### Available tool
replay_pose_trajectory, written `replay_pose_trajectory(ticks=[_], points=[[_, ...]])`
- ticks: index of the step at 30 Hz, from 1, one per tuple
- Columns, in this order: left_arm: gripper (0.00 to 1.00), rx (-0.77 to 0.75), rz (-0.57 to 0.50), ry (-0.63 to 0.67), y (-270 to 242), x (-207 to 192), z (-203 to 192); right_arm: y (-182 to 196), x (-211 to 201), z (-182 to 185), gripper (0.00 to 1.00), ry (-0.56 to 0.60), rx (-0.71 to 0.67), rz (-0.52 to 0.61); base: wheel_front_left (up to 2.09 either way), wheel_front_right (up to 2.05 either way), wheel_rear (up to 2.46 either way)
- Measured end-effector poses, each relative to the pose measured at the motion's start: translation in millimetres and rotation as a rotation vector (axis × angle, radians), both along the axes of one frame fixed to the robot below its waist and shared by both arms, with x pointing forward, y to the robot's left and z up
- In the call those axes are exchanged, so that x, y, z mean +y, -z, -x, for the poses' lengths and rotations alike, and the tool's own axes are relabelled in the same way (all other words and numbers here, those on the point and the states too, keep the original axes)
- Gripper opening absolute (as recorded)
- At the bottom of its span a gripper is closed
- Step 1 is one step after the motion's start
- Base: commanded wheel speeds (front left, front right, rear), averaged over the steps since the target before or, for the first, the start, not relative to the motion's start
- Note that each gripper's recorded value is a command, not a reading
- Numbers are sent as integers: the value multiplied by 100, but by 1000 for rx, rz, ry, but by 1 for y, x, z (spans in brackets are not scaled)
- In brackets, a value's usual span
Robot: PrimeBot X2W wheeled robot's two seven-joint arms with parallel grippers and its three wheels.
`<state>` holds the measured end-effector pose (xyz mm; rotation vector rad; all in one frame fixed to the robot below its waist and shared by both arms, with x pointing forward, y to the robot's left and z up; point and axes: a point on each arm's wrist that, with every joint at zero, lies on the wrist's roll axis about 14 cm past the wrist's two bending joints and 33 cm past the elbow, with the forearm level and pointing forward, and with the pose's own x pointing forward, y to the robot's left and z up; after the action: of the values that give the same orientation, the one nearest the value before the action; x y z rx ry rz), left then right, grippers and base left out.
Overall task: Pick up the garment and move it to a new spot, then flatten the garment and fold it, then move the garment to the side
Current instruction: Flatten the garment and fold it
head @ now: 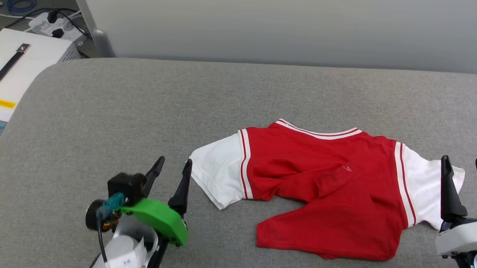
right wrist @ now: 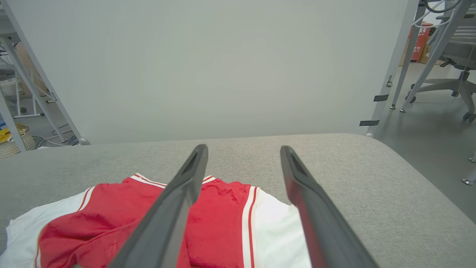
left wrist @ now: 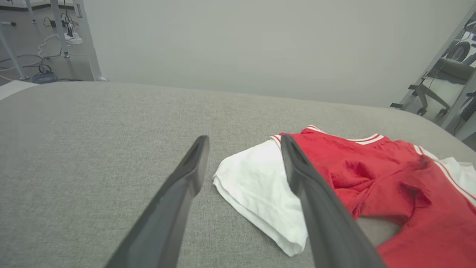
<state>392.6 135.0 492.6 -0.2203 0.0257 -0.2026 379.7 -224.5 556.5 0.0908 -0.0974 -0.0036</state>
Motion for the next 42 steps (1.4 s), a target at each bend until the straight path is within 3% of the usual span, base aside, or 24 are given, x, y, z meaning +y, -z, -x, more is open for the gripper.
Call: replay_pose_trajectory(ticks=[9, 14, 20, 33, 34, 42], points=[[100, 349, -173, 186, 23, -12, -65, 10, -5, -11, 100, 24, 52, -3, 0, 0, 0], [100, 658, -242, 269, 61, -9, -69, 15, -5, -22, 100, 28, 62, -5, 0, 0, 0], [100, 875, -310, 302, 93, 5, -65, 19, -5, -27, 100, 36, 68, -13, 0, 0, 0], [100, 950, -346, 349, 126, -6, -68, 36, -24, -23, 100, 102, 101, -16, 0, 0, 0], [0, 952, -350, 352, 126, -6, -67, 36, -24, -23, 100, 103, 101, -15, 0, 0, 0], [0, 855, -293, 348, 117, -23, -63, 22, -30, -18, 100, 115, 66, -33, 0, 0, 0]])
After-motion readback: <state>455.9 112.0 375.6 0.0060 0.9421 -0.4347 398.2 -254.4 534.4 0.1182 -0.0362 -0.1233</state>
